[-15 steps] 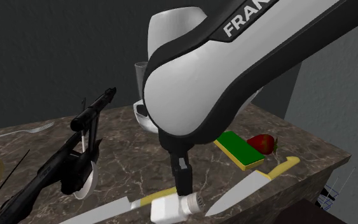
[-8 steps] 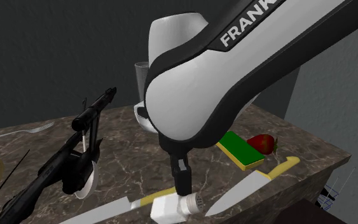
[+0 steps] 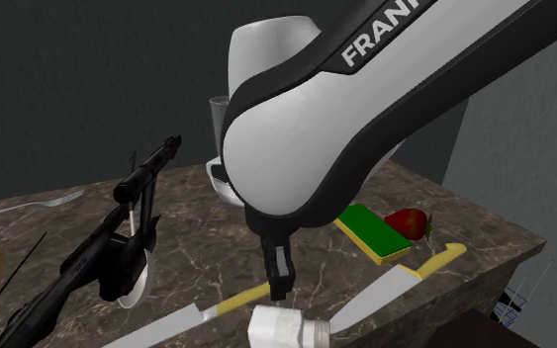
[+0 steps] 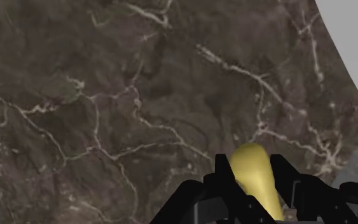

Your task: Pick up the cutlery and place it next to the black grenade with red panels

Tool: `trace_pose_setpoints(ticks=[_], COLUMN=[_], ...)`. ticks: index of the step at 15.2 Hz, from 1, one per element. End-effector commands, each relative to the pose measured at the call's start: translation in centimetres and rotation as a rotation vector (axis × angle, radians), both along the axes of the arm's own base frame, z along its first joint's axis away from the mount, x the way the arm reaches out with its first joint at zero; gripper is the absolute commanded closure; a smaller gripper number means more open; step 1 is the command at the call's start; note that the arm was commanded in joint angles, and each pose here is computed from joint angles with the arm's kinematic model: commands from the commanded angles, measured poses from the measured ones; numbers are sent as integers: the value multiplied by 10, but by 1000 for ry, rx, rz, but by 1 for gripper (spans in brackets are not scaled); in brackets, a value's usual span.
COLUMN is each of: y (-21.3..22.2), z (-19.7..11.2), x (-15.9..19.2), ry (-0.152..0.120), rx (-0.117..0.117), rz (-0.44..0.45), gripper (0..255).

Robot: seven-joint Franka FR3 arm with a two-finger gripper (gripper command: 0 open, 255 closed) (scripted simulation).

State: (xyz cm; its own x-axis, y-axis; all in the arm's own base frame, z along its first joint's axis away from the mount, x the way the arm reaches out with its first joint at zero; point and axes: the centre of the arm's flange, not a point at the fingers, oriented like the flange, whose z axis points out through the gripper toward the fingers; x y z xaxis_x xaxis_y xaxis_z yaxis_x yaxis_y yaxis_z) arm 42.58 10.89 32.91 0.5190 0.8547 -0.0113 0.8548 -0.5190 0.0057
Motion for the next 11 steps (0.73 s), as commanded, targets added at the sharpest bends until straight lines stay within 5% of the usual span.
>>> trace_pose_setpoints(ticks=[1,11], y=[1,1], z=[-5,30], x=[-2,-3], ry=[9,9], rx=[0,1], rz=[3,3], gripper=[255,255])
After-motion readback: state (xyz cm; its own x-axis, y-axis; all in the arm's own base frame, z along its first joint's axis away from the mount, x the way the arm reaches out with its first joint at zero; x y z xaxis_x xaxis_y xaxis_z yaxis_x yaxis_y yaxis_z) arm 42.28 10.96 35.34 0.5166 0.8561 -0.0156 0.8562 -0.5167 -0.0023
